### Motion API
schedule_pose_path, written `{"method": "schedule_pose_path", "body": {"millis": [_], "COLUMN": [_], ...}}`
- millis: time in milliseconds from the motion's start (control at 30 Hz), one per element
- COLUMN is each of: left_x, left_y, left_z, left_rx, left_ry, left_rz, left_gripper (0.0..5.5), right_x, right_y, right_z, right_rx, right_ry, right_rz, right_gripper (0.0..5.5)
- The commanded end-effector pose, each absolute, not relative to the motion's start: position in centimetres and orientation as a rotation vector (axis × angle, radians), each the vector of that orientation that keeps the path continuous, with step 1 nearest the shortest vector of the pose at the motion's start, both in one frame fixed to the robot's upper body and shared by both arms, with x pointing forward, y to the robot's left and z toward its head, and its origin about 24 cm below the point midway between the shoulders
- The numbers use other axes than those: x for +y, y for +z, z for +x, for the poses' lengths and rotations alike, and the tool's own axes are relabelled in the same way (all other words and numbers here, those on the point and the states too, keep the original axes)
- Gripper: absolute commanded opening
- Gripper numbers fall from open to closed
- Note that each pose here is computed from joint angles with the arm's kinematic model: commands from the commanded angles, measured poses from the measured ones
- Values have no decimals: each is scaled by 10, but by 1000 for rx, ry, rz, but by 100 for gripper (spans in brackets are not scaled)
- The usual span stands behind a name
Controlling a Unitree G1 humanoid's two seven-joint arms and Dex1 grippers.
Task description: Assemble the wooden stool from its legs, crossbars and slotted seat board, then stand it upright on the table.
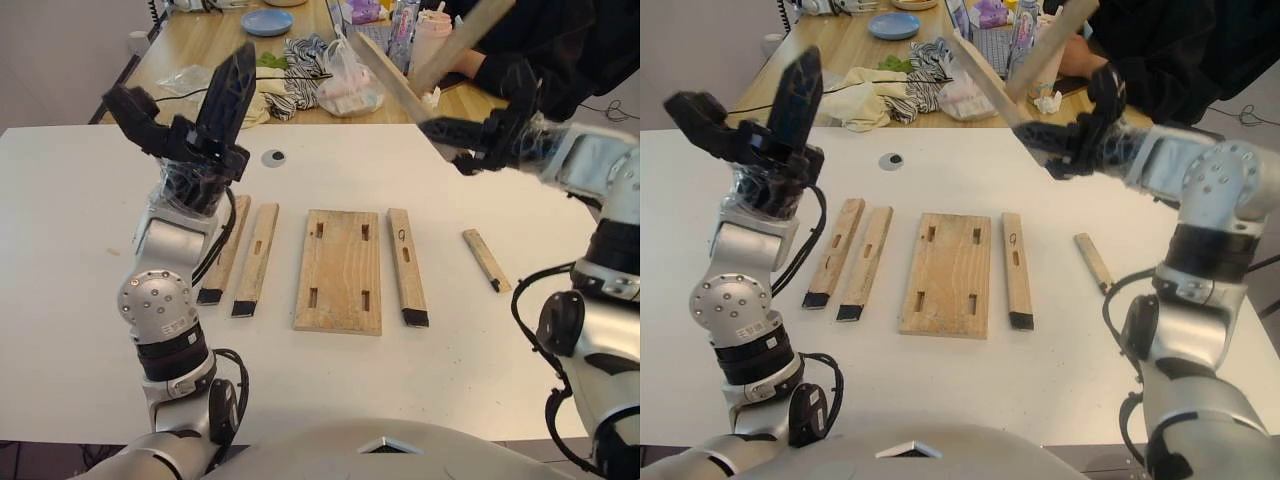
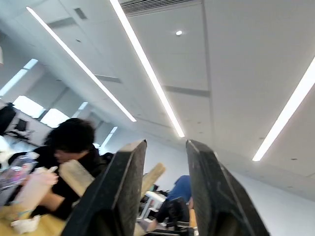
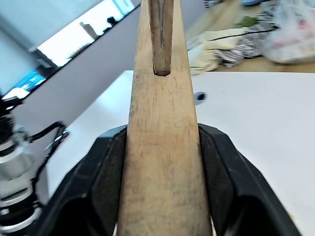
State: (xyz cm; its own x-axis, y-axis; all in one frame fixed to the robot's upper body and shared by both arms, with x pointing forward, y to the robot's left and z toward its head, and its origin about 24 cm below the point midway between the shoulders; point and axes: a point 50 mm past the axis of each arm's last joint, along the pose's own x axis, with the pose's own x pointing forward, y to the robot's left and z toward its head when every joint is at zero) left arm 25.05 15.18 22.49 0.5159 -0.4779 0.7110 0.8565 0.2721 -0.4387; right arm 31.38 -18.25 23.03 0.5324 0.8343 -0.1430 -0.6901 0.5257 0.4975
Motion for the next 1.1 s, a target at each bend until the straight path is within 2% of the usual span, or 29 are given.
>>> {"method": "schedule_pose_path", "body": {"millis": [33,267,367,567,833,1100], "left_x": [143,135,135,134,125,123], "left_y": [226,211,218,230,204,201], "left_z": [255,261,264,259,262,265], "left_rx": [-424,-235,-202,-225,-103,-142], "left_ry": [-1078,-1176,-1227,-1334,-1320,-1320], "left_rz": [-945,-1007,-1008,-1012,-887,-840], "left_gripper": [200,295,295,295,295,295], "right_x": [-175,-179,-177,-167,-169,-169], "right_y": [250,249,237,207,214,218], "right_z": [298,269,264,249,249,246], "right_rx": [316,191,175,251,250,328], "right_ry": [1129,1350,1358,1399,1443,1519], "right_rz": [404,403,419,427,386,308], "right_gripper": [202,202,202,202,202,202]}}
